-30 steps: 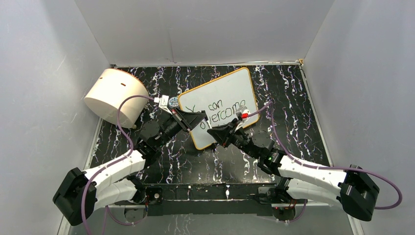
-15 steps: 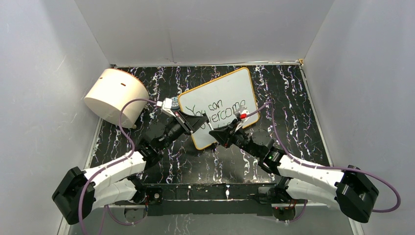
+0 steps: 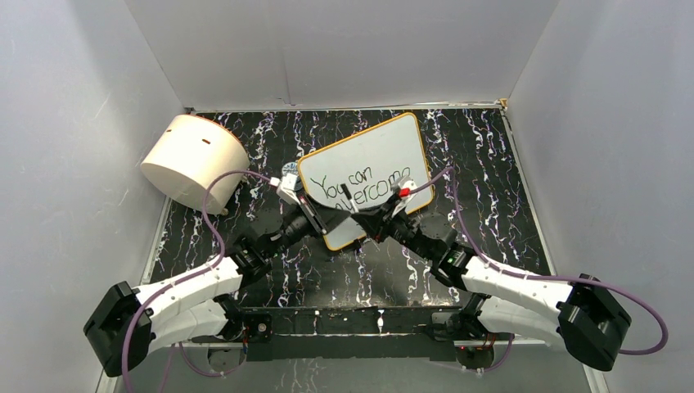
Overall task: Write a sentence on the whiteboard
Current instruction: Close the pen cap.
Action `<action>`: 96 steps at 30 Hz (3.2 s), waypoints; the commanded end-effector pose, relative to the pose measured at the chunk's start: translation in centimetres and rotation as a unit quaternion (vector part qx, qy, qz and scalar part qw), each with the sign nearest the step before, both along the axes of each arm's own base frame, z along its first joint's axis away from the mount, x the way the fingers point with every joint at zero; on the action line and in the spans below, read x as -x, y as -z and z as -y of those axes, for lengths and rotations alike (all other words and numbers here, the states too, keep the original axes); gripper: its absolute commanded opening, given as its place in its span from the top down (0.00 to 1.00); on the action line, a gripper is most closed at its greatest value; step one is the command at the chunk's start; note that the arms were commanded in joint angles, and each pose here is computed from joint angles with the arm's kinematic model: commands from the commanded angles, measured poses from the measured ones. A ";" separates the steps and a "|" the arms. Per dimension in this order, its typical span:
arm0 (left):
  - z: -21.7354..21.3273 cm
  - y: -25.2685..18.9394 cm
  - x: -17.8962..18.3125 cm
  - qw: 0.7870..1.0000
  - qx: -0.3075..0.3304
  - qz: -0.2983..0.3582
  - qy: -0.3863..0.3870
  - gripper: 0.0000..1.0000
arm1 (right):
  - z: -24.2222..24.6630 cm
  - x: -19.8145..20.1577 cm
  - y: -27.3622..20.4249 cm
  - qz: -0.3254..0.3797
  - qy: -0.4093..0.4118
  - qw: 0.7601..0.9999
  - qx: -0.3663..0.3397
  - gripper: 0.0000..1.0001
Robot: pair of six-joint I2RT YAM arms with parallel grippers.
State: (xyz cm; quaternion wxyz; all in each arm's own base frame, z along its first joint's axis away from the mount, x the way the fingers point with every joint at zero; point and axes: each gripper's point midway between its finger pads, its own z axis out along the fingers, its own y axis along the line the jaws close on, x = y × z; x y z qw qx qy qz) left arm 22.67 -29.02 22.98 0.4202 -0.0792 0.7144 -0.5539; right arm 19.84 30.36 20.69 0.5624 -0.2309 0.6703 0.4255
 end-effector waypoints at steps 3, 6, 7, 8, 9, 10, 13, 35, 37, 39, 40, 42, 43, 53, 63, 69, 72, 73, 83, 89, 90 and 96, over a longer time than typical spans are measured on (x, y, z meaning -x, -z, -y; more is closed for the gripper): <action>1.2 2.9 4.0 0.996 -0.038 -0.032 0.080 1.00 | 1.2 -2.5 -9.8 0.077 0.063 0.988 -0.119 1.00; 0.8 1.8 3.5 0.997 -0.046 -0.022 0.063 0.99 | 0.9 -2.5 -8.5 0.067 0.058 0.991 -0.098 1.00; 0.7 1.4 3.3 0.997 -0.050 -0.016 0.059 0.94 | 0.9 -2.5 -7.9 0.063 0.058 0.992 -0.093 1.00; 0.6 0.8 3.2 0.997 -0.052 -0.010 0.055 0.87 | 1.0 -2.5 -7.4 0.059 0.061 0.992 -0.090 1.00; 0.4 0.3 3.0 0.997 -0.052 -0.004 0.050 0.79 | 1.1 -2.5 -6.8 0.054 0.062 0.993 -0.085 1.00; 0.3 -0.2 2.8 0.998 -0.052 0.003 0.045 0.73 | 1.1 -2.5 -6.4 0.051 0.061 0.993 -0.083 1.00; 0.2 -1.5 2.5 0.998 -0.055 0.022 0.036 0.54 | 1.2 -2.5 -5.5 0.045 0.062 0.994 -0.073 1.00; 0.5 -5.0 -4.8 0.996 -0.064 0.037 -0.058 0.41 | 0.9 -0.7 -4.5 0.045 0.019 0.997 -0.062 1.00; 0.7 -5.1 -4.8 0.996 -0.062 0.039 -0.053 0.45 | 0.8 -0.7 -4.4 0.044 0.016 0.997 -0.061 1.00; 1.0 -5.1 -4.8 0.996 -0.061 0.039 -0.047 0.48 | 0.7 -0.7 -4.4 0.044 0.013 0.997 -0.061 1.00; 1.1 -5.2 -4.8 0.996 -0.061 0.038 -0.045 0.49 | 0.6 -0.7 -4.4 0.044 0.013 0.997 -0.061 1.00; 1.3 -5.3 -4.8 0.997 -0.061 0.039 -0.041 0.51 | 0.5 -0.6 -4.3 0.043 0.009 0.997 -0.060 1.00; 1.3 -5.3 -4.8 0.997 -0.061 0.039 -0.041 0.52 | 0.5 -0.6 -4.3 0.043 0.009 0.997 -0.061 1.00; 1.8 -4.7 -4.4 0.998 -0.051 0.029 -0.023 0.79 | 0.4 -0.6 -4.6 0.041 0.008 0.997 -0.069 1.00; 2.7 -2.4 -2.6 0.999 -0.037 -0.009 0.024 1.00 | 1.1 -1.3 -6.6 0.052 0.036 0.993 -0.103 1.00; 3.5 -1.5 -0.7 0.997 -0.010 -0.034 0.072 1.00 | 1.3 -1.6 -8.8 0.066 0.045 0.988 -0.130 1.00; 3.5 -1.2 0.4 0.995 0.004 -0.049 0.084 1.00 | 1.2 -2.2 -10.1 0.084 0.052 0.987 -0.125 1.00; 3.6 -1.2 0.7 0.995 0.005 -0.050 0.088 1.00 | 1.1 -2.3 -10.3 0.087 0.054 0.987 -0.123 1.00; 4.5 -0.4 2.7 0.992 0.013 -0.044 0.118 1.00 | 0.8 -3.8 -10.5 0.069 0.070 0.988 -0.122 1.00; 5.4 -0.2 4.1 0.986 0.012 -0.040 0.159 1.00 | 1.7 -5.3 -9.5 0.044 0.104 0.987 -0.113 1.00; 5.5 0.0 4.3 0.986 0.010 -0.041 0.162 1.00 | 1.8 -5.4 -9.4 0.044 0.106 0.987 -0.113 1.00; 6.3 1.0 6.1 0.981 0.001 -0.048 0.189 1.00 | 2.2 -5.7 -10.0 0.067 0.112 0.986 -0.106 1.00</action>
